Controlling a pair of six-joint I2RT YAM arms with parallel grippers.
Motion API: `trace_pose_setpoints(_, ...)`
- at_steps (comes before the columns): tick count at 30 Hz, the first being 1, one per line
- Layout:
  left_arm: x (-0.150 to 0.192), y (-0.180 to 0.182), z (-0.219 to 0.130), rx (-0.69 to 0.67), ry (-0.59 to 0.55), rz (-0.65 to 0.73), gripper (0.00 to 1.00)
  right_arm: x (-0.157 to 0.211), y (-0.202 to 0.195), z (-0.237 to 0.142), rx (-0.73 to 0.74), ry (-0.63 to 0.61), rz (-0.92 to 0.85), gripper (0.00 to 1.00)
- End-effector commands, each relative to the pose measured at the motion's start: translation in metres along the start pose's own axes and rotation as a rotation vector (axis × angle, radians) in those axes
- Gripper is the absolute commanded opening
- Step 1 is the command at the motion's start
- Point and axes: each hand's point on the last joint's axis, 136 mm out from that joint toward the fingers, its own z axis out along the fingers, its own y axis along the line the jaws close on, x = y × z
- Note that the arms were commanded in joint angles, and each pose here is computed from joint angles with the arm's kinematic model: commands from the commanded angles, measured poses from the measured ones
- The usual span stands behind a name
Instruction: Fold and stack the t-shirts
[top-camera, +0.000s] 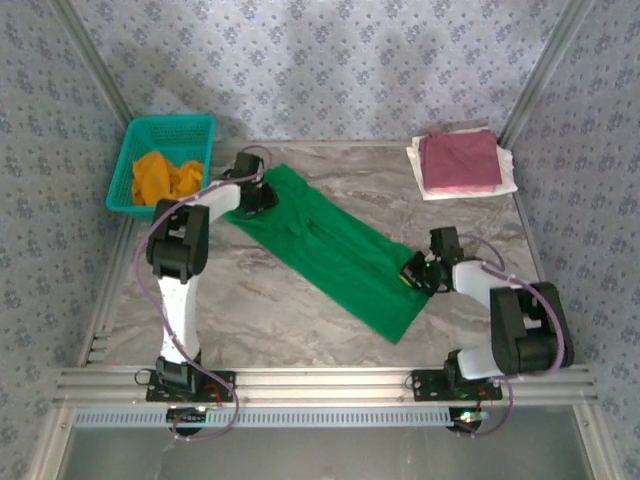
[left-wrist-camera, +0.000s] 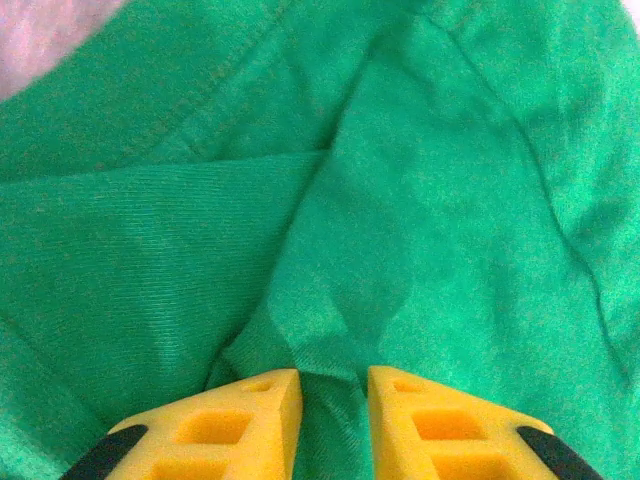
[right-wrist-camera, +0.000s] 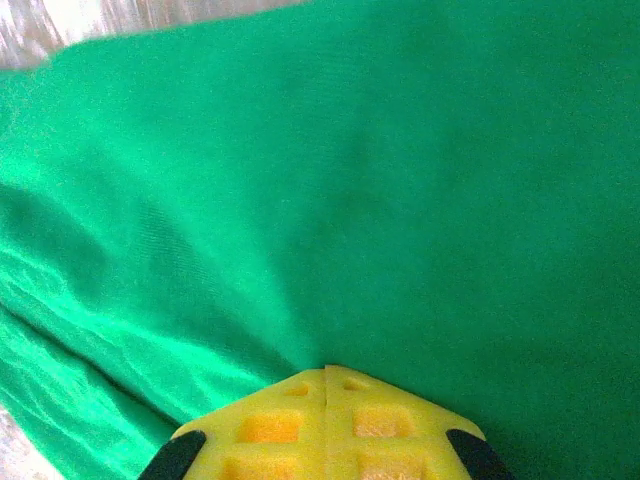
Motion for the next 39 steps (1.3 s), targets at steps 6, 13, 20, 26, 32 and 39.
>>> trace_pose_setpoints(6,-0.042,-0.02,0.019,0.005,0.027,0.055,0.27,0.061,-0.01,-0.01,0.071,-0.101,-0.021,0.07)
trace_pose_setpoints(13,-0.05,-0.017,-0.09,0.04,-0.191,0.04,0.31,0.039,0.09,-0.055,-0.031,-0.203,-0.463,0.07)
trace_pose_setpoints(20,0.042,-0.01,-0.095,0.016,-0.105,0.031,0.3,0.019,0.164,0.009,0.05,0.062,-0.767,0.0)
trace_pose_setpoints(26,0.046,0.005,-0.064,-0.041,-0.061,0.001,0.28,-0.015,0.189,0.067,0.054,0.136,-0.758,0.0)
trace_pose_setpoints(32,0.028,0.013,-0.029,-0.06,-0.028,-0.03,0.27,-0.03,0.168,0.091,0.078,0.135,-0.704,0.0)
trace_pose_setpoints(39,0.021,-0.003,0.009,-0.024,0.037,-0.02,0.26,-0.005,0.129,0.106,0.062,0.176,-0.591,0.0)
